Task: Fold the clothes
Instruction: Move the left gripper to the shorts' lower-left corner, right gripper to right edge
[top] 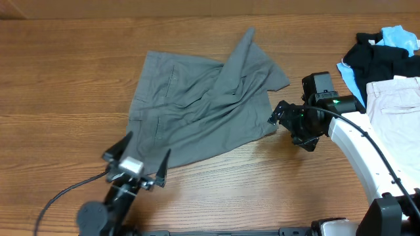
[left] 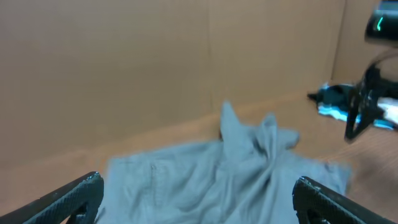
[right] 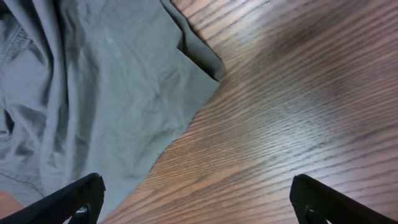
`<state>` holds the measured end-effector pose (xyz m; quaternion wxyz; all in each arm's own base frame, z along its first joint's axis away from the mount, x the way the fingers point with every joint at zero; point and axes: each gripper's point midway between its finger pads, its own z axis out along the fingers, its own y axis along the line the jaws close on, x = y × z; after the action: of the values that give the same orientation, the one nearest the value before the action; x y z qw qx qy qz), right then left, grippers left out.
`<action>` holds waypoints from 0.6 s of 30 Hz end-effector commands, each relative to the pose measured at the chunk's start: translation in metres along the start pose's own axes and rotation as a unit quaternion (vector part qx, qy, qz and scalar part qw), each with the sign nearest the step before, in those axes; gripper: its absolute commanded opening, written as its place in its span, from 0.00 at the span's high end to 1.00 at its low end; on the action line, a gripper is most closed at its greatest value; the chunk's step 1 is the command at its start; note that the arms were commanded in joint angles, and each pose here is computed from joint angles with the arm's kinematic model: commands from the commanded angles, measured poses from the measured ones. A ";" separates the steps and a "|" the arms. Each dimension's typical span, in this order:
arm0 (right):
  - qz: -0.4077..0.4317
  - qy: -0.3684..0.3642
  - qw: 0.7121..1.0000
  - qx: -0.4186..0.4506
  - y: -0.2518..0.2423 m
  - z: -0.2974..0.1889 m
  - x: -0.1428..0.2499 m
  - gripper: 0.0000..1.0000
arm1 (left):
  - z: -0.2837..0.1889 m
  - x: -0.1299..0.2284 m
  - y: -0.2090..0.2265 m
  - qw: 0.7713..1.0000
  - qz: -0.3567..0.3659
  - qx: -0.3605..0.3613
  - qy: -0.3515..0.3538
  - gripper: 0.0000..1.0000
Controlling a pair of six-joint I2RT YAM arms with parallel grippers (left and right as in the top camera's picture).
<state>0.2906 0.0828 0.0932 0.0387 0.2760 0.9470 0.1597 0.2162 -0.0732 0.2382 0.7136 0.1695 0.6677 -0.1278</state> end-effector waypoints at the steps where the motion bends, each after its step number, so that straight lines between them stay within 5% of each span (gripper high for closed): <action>1: 0.002 0.001 1.000 -0.010 0.002 0.000 0.001 0.00 | -0.013 -0.056 0.019 0.998 -0.009 -0.060 -0.003 0.00; 5: 0.002 0.000 1.000 -0.010 0.002 0.000 0.000 0.00 | -0.006 -0.053 0.025 0.989 -0.054 -0.064 0.121 0.00; 9: 0.002 0.002 1.000 -0.009 0.002 0.000 0.001 0.00 | 0.004 -0.050 -0.020 0.971 -0.113 0.078 0.195 0.00; 13: 0.002 0.002 1.000 -0.008 0.001 0.000 0.002 0.00 | 0.011 -0.035 -0.035 0.950 -0.153 0.132 0.237 0.00; 15: 0.002 0.002 1.000 -0.008 0.001 0.000 0.001 0.00 | 0.014 -0.016 -0.026 0.936 -0.193 0.097 0.279 0.00; 18: 0.002 0.002 1.000 -0.008 0.001 0.000 0.001 0.00 | 0.001 0.033 0.016 0.883 -0.278 -0.086 0.369 0.00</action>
<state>0.2908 0.0853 0.0932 0.0372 0.2748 0.9462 0.1668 0.2168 -0.0884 0.2206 0.3934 0.0849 0.8833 -0.2404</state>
